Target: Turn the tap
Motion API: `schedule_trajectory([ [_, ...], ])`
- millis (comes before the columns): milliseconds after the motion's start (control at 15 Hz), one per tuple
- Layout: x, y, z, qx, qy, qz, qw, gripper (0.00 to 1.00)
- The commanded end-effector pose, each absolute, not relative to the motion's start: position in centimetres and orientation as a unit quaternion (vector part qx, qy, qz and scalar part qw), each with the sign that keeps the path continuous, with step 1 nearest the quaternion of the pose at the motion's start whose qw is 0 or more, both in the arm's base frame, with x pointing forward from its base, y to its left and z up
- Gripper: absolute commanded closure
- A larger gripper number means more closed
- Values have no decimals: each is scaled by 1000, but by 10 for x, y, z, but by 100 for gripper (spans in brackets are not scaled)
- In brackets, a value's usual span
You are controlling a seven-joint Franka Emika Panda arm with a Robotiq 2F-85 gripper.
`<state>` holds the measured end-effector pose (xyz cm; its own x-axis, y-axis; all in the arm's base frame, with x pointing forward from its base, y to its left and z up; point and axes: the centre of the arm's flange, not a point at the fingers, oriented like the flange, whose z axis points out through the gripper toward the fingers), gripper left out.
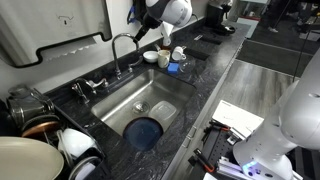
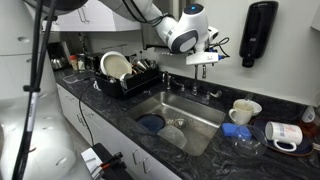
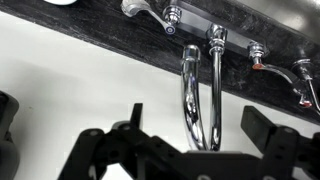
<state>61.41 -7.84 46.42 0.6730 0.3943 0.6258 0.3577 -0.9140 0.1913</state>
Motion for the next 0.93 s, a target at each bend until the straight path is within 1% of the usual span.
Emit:
schedule_trajectory([
  [0,626,-95,459,908,235,347,2,0],
  [333,635,-90,451,899,278,335,-48,0],
  [600,644,-85,441,891,298,342,-30,0],
  [867,649,-82,430,892,308,330,-36,0],
])
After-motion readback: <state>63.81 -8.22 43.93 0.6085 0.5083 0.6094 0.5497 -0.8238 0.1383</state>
